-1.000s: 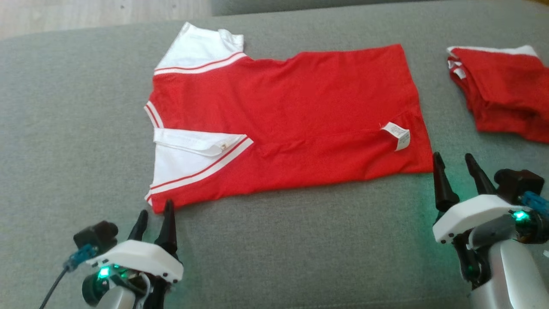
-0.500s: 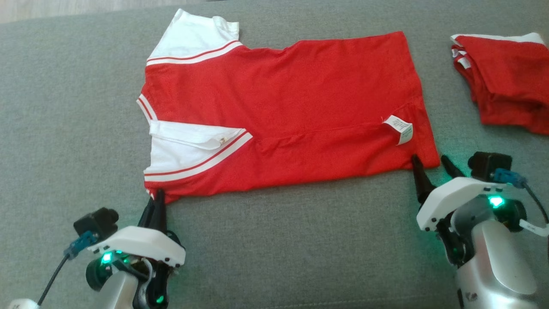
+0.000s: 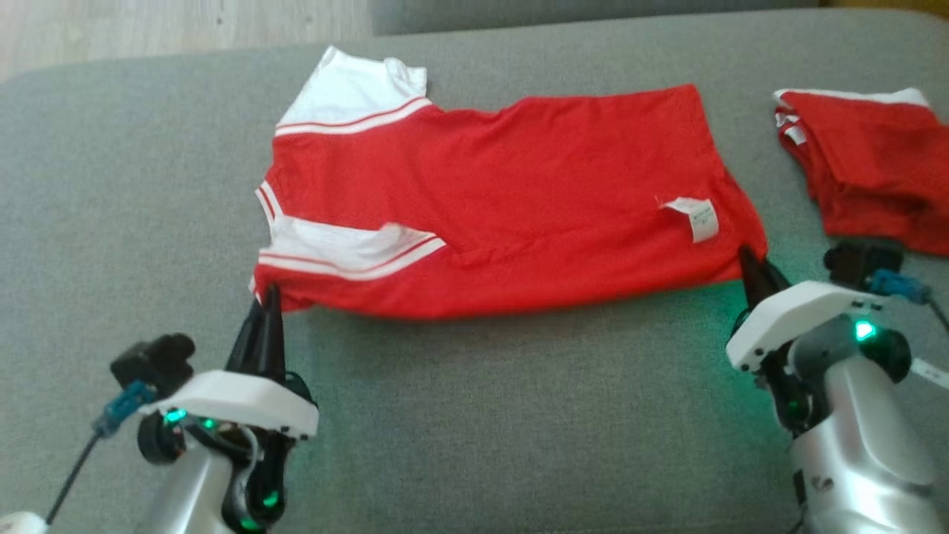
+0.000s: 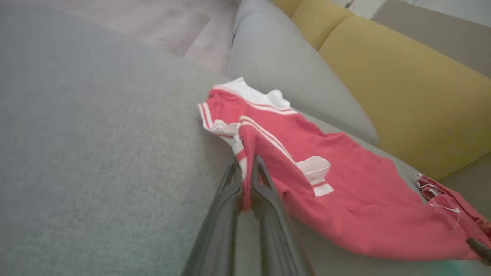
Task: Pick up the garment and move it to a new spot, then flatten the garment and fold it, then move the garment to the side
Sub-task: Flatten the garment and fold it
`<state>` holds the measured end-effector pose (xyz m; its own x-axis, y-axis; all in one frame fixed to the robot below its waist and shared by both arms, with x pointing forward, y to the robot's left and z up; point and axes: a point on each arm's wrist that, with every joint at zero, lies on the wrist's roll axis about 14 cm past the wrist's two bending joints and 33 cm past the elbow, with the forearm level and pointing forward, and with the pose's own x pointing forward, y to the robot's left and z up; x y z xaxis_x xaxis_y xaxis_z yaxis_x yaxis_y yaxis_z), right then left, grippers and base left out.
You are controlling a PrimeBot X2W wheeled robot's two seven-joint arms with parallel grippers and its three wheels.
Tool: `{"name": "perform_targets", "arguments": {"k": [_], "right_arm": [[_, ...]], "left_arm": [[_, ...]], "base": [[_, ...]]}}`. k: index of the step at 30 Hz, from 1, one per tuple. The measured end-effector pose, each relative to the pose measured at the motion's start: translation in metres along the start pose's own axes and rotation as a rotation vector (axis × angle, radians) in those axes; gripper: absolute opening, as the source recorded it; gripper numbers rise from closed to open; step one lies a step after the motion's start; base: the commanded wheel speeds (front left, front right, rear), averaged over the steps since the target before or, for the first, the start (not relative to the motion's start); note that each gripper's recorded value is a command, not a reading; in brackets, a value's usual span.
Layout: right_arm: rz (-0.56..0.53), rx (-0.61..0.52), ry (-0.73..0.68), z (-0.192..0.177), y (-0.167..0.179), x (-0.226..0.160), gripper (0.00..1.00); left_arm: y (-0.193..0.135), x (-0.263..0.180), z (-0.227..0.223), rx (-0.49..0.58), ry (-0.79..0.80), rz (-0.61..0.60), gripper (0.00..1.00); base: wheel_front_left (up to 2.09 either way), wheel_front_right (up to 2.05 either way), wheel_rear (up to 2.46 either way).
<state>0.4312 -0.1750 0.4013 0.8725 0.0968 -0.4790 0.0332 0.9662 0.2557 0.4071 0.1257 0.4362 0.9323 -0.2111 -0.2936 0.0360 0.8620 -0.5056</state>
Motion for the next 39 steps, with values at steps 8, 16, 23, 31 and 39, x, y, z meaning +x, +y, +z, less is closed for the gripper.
{"name": "perform_targets", "arguments": {"k": [8, 16, 23, 31, 39], "right_arm": [[0.024, 0.042, -0.071, 0.033, 0.005, -0.02, 0.0], [-0.028, 0.086, 0.052, -0.034, -0.018, -0.062, 0.0], [-0.04, 0.113, 0.079, -0.057, -0.023, -0.08, 0.26], [-0.062, 0.101, 0.031, -0.051, -0.03, -0.085, 1.0], [-0.082, 0.029, -0.053, -0.019, -0.034, -0.08, 1.0]], "left_arm": [[-0.027, -0.025, 0.041, 0.069, -0.097, -0.084, 0.0], [0.0, -0.079, -0.022, 0.018, 0.073, 0.019, 0.0], [0.009, -0.087, -0.05, 0.0, 0.145, 0.057, 0.0], [0.014, -0.082, -0.054, 0.026, 0.153, 0.063, 1.0], [-0.001, -0.033, 0.037, 0.272, -0.011, -0.054, 1.0]], "base": [[0.0, 0.0, 0.0], [0.0, 0.0, 0.0], [0.0, 0.0, 0.0], [0.0, 0.0, 0.0], [0.0, 0.0, 0.0]]}}
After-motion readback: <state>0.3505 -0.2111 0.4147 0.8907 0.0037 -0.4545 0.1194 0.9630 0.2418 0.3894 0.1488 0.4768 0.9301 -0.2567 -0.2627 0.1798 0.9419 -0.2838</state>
